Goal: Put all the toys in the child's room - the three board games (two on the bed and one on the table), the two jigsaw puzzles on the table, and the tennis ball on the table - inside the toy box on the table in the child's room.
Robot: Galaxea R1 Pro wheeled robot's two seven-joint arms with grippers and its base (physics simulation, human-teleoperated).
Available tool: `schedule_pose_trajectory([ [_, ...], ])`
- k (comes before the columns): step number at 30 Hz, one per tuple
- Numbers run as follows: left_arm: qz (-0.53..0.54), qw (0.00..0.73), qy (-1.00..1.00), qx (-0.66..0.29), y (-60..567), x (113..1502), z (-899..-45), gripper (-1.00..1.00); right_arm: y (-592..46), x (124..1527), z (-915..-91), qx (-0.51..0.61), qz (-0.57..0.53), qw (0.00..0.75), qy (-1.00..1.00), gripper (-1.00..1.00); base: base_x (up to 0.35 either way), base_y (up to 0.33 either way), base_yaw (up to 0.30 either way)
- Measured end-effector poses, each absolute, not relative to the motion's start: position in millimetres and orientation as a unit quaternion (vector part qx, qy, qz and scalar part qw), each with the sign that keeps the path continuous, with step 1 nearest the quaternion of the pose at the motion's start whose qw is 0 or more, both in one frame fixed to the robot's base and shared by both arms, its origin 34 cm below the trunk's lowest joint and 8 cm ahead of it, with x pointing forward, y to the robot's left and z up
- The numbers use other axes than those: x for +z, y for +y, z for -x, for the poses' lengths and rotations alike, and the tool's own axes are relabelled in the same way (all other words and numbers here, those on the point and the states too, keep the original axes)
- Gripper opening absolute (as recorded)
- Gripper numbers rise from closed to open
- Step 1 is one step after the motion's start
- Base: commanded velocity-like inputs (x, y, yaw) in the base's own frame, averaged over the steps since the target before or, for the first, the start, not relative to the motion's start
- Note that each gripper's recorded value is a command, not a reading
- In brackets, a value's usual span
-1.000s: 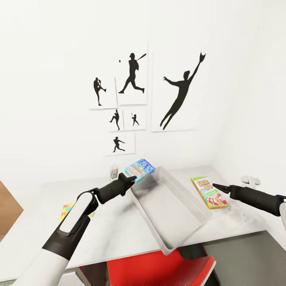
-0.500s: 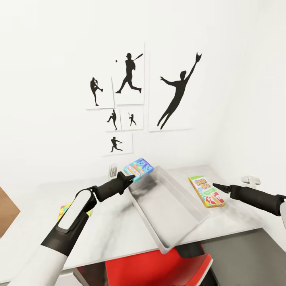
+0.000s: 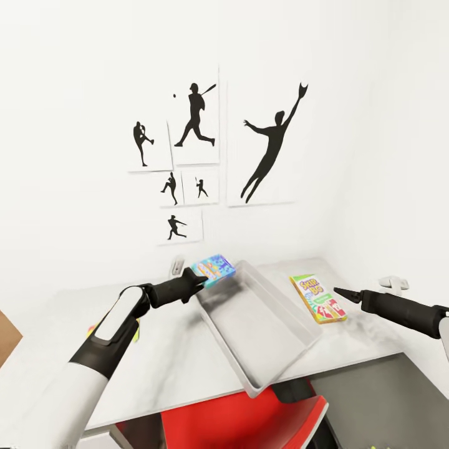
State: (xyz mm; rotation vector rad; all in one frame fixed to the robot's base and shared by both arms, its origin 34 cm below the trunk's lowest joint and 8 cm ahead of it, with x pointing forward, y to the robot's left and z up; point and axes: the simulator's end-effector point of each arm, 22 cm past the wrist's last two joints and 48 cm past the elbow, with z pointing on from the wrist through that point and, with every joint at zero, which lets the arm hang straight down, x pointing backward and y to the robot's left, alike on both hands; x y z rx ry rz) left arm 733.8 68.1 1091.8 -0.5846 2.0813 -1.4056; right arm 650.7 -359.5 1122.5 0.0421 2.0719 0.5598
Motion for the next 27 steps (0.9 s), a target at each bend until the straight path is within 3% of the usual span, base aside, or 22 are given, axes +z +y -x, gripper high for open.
schedule_pose_trajectory([
  [27,0.273,0.208,0.807,-0.481,77,1016,-738,-1.00,-363,1125,-651,0.223,-0.015,0.479,0.849,1.00,0.000,0.000,-0.058],
])
